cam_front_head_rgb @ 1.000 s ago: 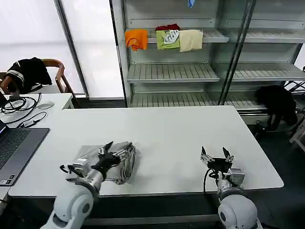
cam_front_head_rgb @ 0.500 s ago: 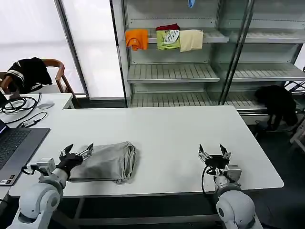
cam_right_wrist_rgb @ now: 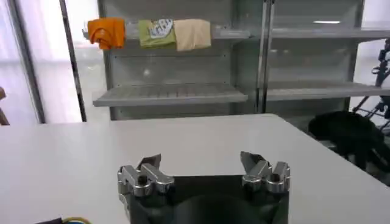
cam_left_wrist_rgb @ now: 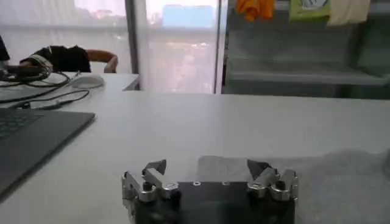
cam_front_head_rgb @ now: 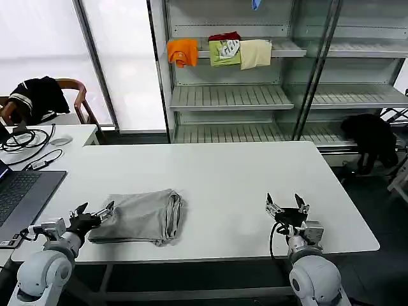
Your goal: Fold and organize the clothes.
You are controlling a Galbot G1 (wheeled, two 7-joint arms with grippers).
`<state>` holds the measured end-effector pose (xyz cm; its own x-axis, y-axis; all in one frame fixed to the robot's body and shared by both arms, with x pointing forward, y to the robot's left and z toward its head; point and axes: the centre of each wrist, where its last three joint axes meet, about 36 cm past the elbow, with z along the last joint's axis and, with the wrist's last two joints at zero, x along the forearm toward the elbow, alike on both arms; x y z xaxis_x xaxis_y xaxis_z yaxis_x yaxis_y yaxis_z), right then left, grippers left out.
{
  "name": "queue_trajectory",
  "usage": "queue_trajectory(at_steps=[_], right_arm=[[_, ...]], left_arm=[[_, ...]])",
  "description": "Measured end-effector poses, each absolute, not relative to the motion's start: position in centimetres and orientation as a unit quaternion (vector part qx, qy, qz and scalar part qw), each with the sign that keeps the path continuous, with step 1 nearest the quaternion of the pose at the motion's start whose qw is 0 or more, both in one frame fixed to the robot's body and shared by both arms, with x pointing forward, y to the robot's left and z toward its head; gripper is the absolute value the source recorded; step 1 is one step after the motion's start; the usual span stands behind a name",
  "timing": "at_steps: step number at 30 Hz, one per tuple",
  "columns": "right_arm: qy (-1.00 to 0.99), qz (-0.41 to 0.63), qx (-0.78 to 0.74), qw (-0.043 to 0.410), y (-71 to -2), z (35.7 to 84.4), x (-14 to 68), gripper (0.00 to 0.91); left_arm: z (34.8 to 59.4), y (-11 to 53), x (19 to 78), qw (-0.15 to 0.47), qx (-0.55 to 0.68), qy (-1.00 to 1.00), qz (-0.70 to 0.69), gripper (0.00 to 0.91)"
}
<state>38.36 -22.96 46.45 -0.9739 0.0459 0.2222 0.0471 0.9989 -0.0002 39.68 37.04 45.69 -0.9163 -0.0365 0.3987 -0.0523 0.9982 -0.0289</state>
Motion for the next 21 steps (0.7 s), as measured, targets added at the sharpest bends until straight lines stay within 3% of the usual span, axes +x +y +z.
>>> queue_trajectory(at_steps=[19, 21], right_arm=[[-0.993, -0.004, -0.023, 0.117, -22.8, 46.0, 38.3, 0.907], [-0.993, -0.004, -0.023, 0.117, -22.8, 46.0, 38.4, 0.907]], left_arm=[[43.1, 36.6, 39.8, 0.224, 0.015, -0.974, 0.029, 0.907], [43.0, 36.6, 39.9, 0.225, 0.013, -0.974, 0.03, 0.846]])
